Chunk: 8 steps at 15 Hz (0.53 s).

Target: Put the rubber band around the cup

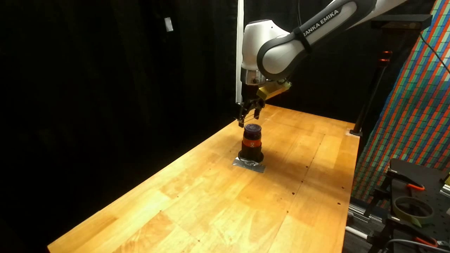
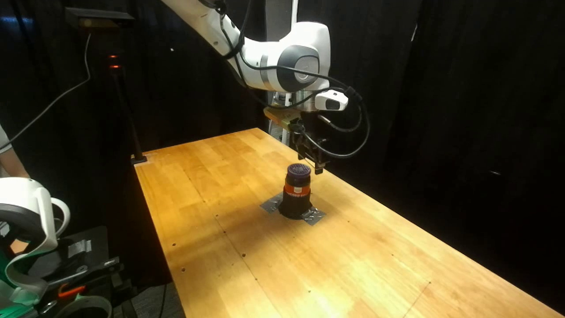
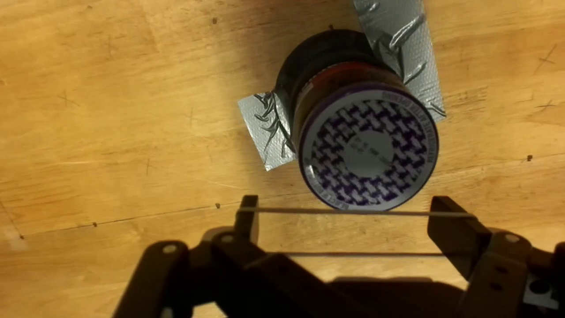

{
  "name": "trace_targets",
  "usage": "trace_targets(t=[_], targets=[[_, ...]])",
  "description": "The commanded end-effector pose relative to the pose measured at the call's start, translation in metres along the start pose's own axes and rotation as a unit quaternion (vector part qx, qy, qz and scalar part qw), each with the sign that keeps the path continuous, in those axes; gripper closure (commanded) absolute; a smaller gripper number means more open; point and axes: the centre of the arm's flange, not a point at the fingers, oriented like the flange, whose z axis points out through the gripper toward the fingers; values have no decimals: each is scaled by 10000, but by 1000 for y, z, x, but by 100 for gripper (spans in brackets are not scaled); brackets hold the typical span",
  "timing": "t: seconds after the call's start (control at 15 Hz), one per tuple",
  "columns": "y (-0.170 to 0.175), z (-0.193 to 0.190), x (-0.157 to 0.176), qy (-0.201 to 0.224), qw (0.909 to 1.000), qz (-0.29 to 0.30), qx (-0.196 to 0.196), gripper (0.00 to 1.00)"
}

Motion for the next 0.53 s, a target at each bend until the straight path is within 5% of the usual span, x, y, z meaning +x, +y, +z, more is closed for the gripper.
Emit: trace_targets(t=[0.0, 0.47], targets=[[-2, 13, 14, 187, 9996, 175, -69, 0], [-1, 35, 7, -117, 9997, 215, -24, 0]])
